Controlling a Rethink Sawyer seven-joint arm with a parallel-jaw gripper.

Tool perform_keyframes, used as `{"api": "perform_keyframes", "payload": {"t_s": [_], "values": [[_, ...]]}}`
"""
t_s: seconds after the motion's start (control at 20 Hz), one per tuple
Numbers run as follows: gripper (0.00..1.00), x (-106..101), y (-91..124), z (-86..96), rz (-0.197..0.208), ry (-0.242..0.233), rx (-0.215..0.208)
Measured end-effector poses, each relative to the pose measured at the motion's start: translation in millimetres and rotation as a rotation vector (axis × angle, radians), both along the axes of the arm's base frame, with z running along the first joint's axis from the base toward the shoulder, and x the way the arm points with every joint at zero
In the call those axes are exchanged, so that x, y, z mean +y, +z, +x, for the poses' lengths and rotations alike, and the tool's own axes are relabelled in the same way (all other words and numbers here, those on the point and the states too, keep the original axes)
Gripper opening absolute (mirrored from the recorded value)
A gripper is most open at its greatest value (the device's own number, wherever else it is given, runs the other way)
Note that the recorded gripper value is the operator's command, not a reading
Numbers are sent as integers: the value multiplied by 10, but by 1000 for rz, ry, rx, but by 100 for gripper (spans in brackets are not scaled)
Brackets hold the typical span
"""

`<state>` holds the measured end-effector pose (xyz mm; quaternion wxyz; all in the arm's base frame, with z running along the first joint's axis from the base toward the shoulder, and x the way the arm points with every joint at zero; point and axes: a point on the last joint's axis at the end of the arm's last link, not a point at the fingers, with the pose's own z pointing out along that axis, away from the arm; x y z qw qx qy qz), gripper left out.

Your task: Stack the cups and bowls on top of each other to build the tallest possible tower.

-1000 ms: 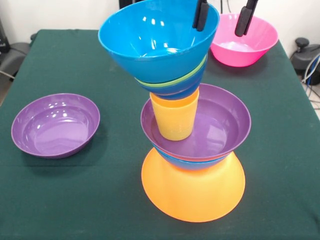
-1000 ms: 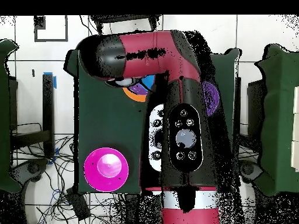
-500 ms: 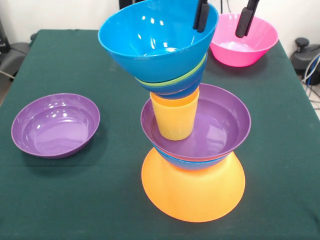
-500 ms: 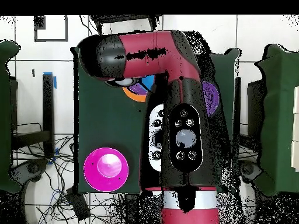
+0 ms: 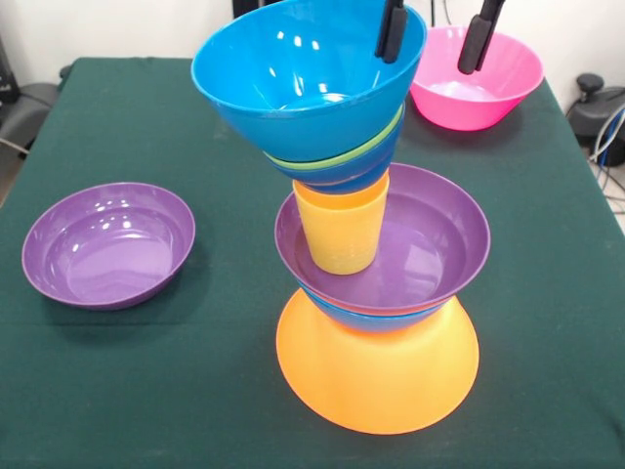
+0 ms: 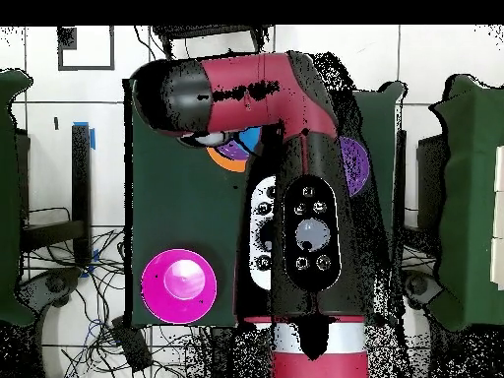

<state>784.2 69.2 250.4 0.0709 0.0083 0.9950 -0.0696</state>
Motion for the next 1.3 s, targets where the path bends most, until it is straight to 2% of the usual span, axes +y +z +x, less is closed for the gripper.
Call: {"api": "perform_keyframes", "payload": {"t_s": [0.3, 0.7, 1.3], "values": [[100, -2, 26, -9, -9, -1, -3], [100, -17, 195, 62, -23, -10, -13], [100, -88, 482, 234, -22, -32, -63]]}}
